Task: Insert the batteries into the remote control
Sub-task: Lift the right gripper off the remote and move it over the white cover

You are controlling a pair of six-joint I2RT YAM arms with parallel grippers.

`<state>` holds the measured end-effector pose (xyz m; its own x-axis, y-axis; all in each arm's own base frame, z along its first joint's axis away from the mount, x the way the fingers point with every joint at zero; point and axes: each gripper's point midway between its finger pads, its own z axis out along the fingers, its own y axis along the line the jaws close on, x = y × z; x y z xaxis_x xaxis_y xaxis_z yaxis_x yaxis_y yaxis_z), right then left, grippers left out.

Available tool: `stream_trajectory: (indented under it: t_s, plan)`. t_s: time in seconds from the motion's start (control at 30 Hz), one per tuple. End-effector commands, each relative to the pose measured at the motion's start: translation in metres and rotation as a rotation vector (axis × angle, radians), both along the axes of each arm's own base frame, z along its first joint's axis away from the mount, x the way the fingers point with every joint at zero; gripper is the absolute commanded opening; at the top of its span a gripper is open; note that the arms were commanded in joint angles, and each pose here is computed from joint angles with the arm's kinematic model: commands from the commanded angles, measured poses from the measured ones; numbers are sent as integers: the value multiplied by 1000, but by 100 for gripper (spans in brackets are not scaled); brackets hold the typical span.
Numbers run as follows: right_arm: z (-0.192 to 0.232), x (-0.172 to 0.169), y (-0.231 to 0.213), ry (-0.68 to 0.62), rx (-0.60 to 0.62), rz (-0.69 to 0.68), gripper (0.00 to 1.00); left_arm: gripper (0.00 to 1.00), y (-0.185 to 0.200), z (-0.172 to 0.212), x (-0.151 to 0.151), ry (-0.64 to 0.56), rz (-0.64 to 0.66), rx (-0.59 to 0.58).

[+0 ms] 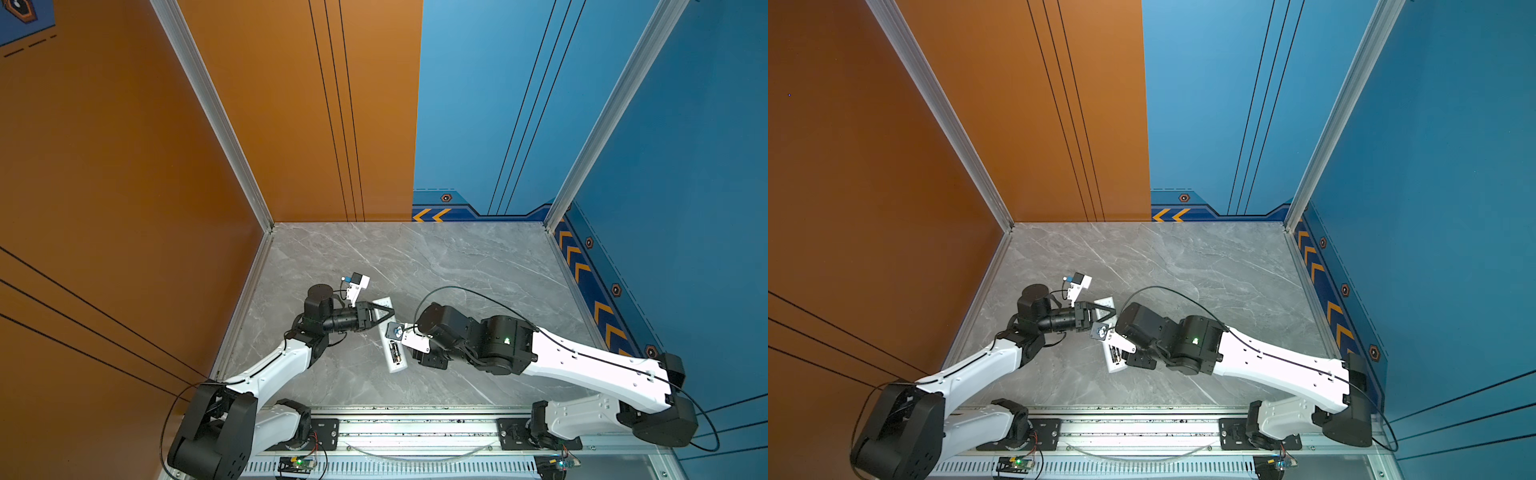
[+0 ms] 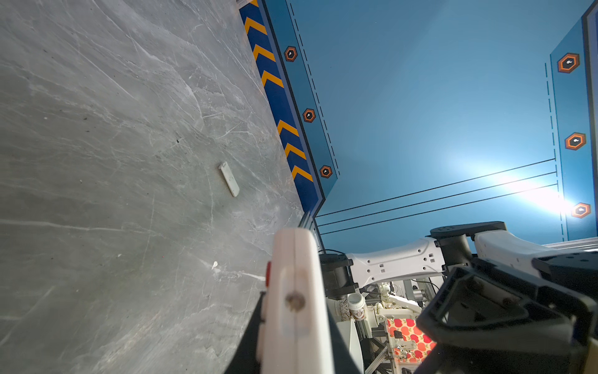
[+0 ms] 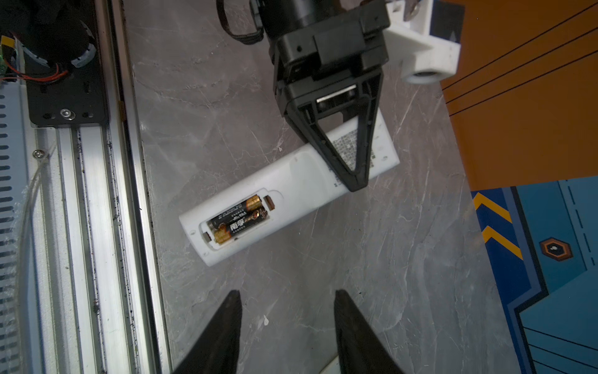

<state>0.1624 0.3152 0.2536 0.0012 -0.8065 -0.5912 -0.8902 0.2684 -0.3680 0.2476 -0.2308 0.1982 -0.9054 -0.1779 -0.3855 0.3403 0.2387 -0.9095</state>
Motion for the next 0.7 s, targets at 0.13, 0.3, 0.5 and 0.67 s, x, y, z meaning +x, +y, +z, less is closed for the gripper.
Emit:
stream_trajectory:
  t_s: [0.13,0.3,0.5,0.67]
  plan:
    - [10,21,-26,40,104,-174,58,0,3,14,3,-55,26,-10]
    - [6,48,-54,79,148,-336,67,0,5,17,7,-76,56,-5]
    - [-7,70,-83,165,186,-495,72,0,4,15,12,-92,82,11]
    - [-22,87,-110,241,200,-632,75,0,2,13,14,-110,105,27]
